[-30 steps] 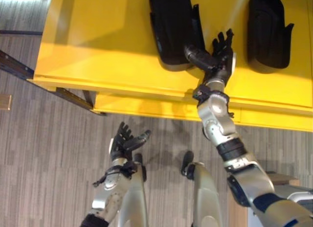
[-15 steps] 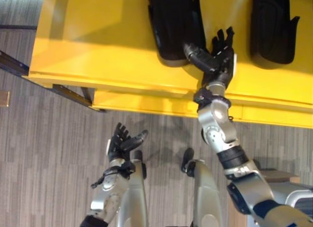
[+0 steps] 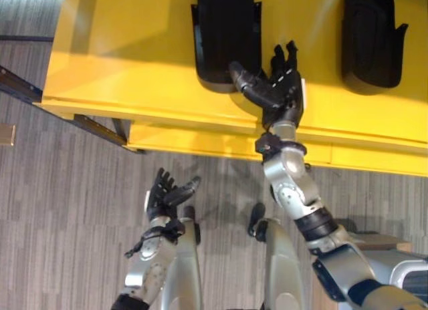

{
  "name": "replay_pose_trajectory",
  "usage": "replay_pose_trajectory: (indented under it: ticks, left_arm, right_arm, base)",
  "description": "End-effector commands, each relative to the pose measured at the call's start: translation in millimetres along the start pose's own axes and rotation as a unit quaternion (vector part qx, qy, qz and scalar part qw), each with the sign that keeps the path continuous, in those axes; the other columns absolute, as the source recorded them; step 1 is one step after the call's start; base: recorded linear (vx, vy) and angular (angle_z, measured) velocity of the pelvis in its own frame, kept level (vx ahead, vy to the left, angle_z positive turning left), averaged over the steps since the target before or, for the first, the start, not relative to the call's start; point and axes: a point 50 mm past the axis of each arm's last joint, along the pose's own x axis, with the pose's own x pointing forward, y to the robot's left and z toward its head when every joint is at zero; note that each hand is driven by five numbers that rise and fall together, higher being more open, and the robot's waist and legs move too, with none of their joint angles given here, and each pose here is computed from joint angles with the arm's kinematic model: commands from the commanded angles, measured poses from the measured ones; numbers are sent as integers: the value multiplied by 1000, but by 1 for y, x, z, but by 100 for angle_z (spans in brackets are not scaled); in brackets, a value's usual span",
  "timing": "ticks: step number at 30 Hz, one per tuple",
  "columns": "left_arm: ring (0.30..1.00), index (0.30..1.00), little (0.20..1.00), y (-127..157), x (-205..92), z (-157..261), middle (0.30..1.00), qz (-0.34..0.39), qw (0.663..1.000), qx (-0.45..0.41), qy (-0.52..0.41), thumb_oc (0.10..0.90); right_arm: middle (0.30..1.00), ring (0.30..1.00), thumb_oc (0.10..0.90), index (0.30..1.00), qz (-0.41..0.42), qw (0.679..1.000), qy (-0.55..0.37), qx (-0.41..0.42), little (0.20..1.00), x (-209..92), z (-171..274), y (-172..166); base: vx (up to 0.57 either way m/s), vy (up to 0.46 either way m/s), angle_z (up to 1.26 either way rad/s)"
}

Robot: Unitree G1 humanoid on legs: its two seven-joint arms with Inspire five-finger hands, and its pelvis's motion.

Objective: Move parts from the plastic box to the shelf.

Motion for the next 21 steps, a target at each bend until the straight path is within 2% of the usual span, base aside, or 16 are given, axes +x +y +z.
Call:
replay_pose_trajectory:
  ticks: [1, 13, 21]
  left_arm:
    - [1000, 1000, 1000, -20, -9, 34, 1000, -59, 994, 1, -88, 900]
    - [1000, 1000, 1000, -20, -8, 34, 1000, -56, 994, 3, -91, 900]
    - [1000, 1000, 1000, -21, -9, 36, 1000, -59, 993, 2, -98, 900]
  right_arm:
    - [1000, 1000, 900, 1000, 75, 997, -3, 36, 1000, -5, 7, 30]
    - [1000, 1000, 900, 1000, 76, 995, -42, 49, 1000, -6, 24, 33]
    - [1000, 1000, 900, 1000, 77, 987, -141, 12, 1000, -7, 59, 36]
  base:
    - [0, 0, 0]
    - [0, 0, 0]
    - [0, 0, 0]
